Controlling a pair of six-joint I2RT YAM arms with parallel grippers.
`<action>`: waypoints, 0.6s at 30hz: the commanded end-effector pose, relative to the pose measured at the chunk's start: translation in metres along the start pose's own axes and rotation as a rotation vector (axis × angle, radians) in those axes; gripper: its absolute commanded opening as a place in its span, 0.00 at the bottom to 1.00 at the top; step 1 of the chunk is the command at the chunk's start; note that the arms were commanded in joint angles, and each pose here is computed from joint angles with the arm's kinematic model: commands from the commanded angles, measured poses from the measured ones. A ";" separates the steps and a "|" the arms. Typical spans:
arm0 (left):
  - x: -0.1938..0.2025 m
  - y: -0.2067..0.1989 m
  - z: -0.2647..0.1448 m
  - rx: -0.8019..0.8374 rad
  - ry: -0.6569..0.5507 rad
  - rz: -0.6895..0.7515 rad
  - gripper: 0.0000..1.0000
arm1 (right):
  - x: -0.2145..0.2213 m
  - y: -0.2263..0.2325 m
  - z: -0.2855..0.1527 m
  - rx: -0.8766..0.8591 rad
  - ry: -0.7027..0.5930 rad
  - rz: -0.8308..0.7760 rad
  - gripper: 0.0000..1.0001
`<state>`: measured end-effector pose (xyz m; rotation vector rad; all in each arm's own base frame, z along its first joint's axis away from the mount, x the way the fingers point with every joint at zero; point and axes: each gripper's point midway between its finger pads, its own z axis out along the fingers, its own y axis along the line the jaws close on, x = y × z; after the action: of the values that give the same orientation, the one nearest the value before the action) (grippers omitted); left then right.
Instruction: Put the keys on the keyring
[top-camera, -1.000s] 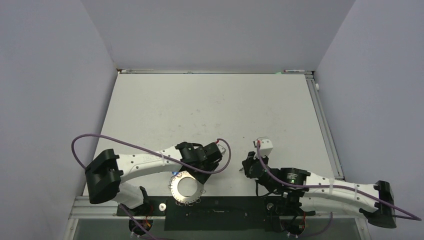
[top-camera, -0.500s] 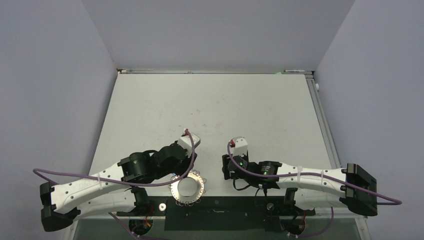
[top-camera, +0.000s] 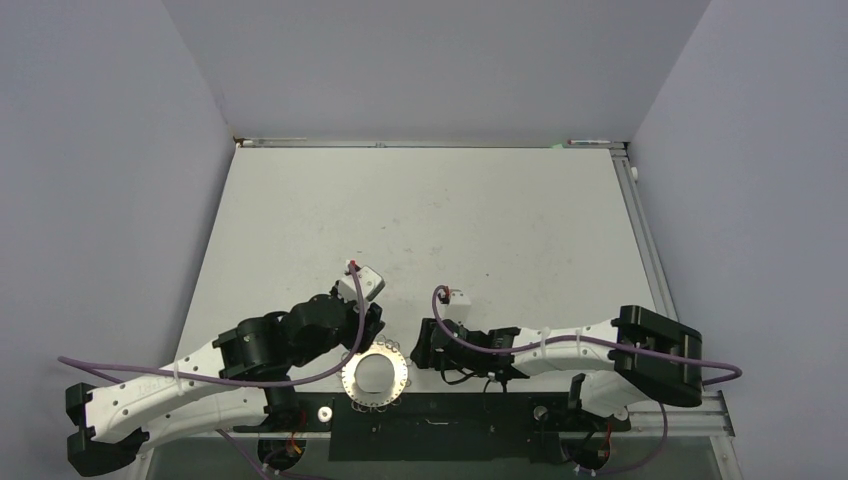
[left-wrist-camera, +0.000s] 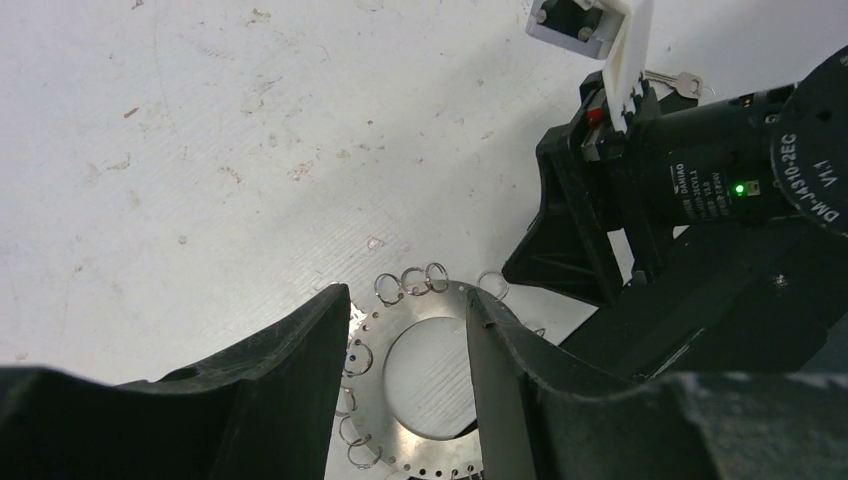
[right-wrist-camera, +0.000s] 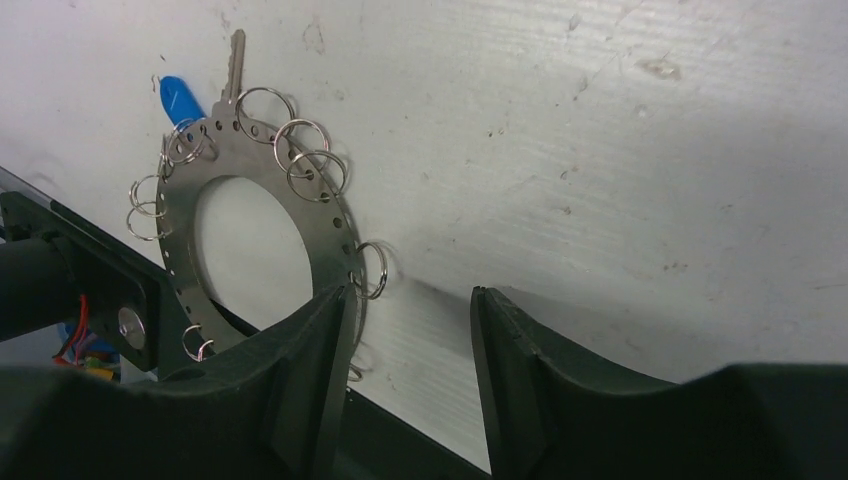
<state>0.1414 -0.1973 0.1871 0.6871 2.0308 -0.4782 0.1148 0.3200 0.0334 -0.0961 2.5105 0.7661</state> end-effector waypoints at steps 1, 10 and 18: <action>-0.020 -0.003 -0.003 0.015 -0.076 -0.014 0.43 | 0.001 0.032 0.007 -0.094 -0.002 0.079 0.46; -0.020 -0.003 -0.004 0.021 -0.078 -0.013 0.43 | 0.015 0.032 0.020 -0.081 0.026 0.067 0.39; -0.021 -0.004 -0.004 0.021 -0.079 -0.014 0.43 | 0.017 0.028 0.024 -0.063 0.020 0.062 0.33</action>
<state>0.1414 -0.1966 0.1902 0.6866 2.0171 -0.4848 0.1059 0.3543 0.0224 -0.0484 2.5217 0.8820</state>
